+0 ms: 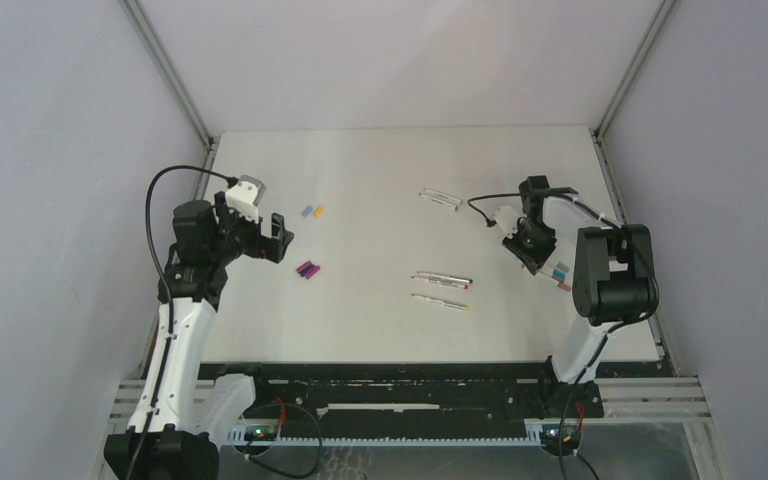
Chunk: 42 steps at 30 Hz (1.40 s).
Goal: Open the pen caps
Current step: Pick up the pen from the center of the board.
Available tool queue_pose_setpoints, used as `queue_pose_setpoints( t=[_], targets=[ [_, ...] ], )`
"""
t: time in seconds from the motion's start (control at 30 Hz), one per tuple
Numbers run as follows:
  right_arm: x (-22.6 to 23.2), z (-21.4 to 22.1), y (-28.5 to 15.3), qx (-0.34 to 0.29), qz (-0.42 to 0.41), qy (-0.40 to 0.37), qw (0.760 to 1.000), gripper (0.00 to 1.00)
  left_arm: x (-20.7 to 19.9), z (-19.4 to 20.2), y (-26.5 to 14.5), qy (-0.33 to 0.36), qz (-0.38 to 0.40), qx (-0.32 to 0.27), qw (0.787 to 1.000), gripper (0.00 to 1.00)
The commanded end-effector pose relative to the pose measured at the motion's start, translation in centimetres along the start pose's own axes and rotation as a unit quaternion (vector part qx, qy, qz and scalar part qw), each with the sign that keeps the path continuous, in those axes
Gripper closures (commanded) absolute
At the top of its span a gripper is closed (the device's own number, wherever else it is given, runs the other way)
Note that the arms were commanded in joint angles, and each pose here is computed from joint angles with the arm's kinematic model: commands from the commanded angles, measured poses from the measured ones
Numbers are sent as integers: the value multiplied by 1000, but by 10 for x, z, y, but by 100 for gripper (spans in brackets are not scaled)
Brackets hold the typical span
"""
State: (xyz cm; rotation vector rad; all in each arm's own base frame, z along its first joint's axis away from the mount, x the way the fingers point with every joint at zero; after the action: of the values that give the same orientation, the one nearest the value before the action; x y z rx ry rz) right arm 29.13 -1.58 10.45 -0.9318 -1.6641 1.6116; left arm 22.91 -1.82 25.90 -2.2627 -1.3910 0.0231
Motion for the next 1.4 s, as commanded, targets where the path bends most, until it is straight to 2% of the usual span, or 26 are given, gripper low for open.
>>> queue_pose_setpoints(
  t=[0.0,0.63,0.93,1.07,1.2,1.37],
  targets=[
    [3,3,-12,-18,10,-6,1000,75,1,1,1,12,3,-7,1000,0],
    [1,0,4,-11,31,-9,999,75,1,2,1,13,2,-5,1000,0],
    [8,3,15,12,4,-18,1000,76,1,3,3,12,5,-4,1000,0],
    [15,2,19,23,-10,-24,999,84,0,3,3,13,6,-4,1000,0],
    [23,-2,19,21,-18,-31,999,100,0,4,3,13,7,-4,1000,0],
    [34,-12,3,-19,-33,-32,999,100,-1,3,3,14,14,-8,1000,0]
  ],
)
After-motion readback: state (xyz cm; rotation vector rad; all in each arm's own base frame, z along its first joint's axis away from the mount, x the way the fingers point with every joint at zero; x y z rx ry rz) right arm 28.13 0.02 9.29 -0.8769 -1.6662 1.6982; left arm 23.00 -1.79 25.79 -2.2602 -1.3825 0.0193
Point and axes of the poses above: each gripper's point midway between its finger pads, its own y axis out along the fingers, its own x axis along the line the jaws close on, z = x × y, the point moved 8 cm from there along -y, back along the fingers, and after that the axes turned 13 degrees about y, right-handed, at the moved point
